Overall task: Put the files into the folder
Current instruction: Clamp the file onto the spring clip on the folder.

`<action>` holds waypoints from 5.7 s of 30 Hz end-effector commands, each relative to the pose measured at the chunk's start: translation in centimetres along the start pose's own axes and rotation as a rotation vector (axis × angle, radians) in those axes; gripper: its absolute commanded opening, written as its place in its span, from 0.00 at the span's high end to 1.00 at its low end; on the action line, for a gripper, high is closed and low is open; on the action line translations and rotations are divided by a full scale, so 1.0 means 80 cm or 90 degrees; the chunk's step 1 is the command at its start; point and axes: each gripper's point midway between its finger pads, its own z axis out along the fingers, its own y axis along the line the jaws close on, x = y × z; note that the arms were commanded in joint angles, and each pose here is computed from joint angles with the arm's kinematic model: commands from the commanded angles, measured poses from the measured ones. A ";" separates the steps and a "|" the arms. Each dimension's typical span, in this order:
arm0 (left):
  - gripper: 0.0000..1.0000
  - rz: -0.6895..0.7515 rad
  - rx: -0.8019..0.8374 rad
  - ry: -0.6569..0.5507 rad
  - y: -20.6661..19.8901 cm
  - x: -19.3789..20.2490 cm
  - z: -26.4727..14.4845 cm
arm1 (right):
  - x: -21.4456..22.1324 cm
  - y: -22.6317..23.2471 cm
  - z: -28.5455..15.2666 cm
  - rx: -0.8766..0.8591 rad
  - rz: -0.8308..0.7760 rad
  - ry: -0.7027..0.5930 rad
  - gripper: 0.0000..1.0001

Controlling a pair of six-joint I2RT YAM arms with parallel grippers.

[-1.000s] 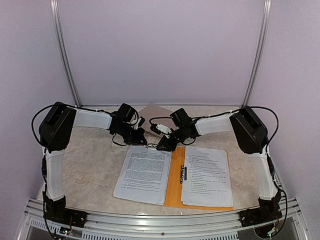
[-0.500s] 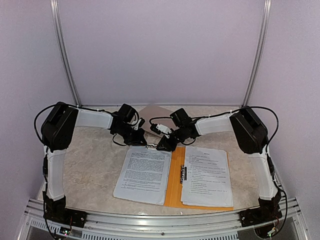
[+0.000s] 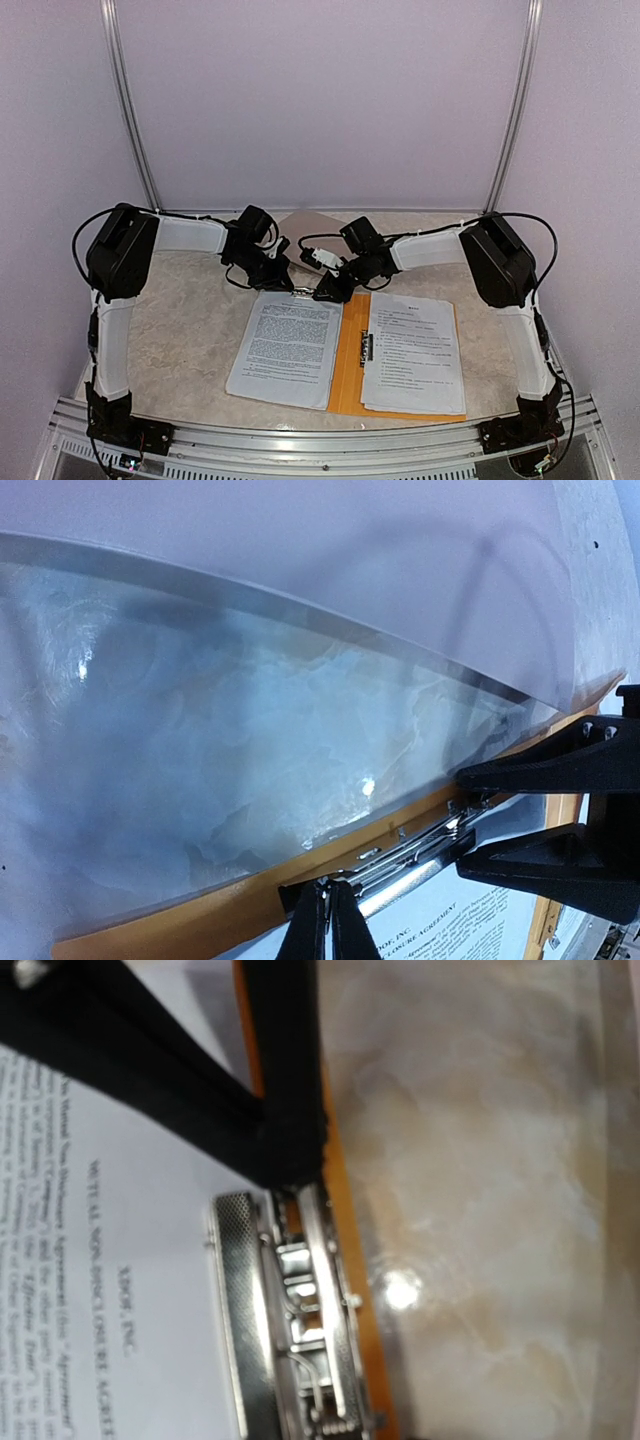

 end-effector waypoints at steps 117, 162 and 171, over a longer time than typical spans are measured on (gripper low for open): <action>0.97 -0.130 -0.017 0.042 0.032 0.001 -0.012 | 0.130 0.039 0.019 -0.032 -0.017 0.232 1.00; 0.18 -0.232 -0.072 -0.036 0.067 0.088 -0.117 | 0.043 0.002 0.020 -0.025 -0.078 0.185 0.84; 0.16 -0.255 -0.043 -0.006 0.066 0.124 -0.111 | -0.027 -0.012 -0.024 0.059 -0.006 0.077 0.35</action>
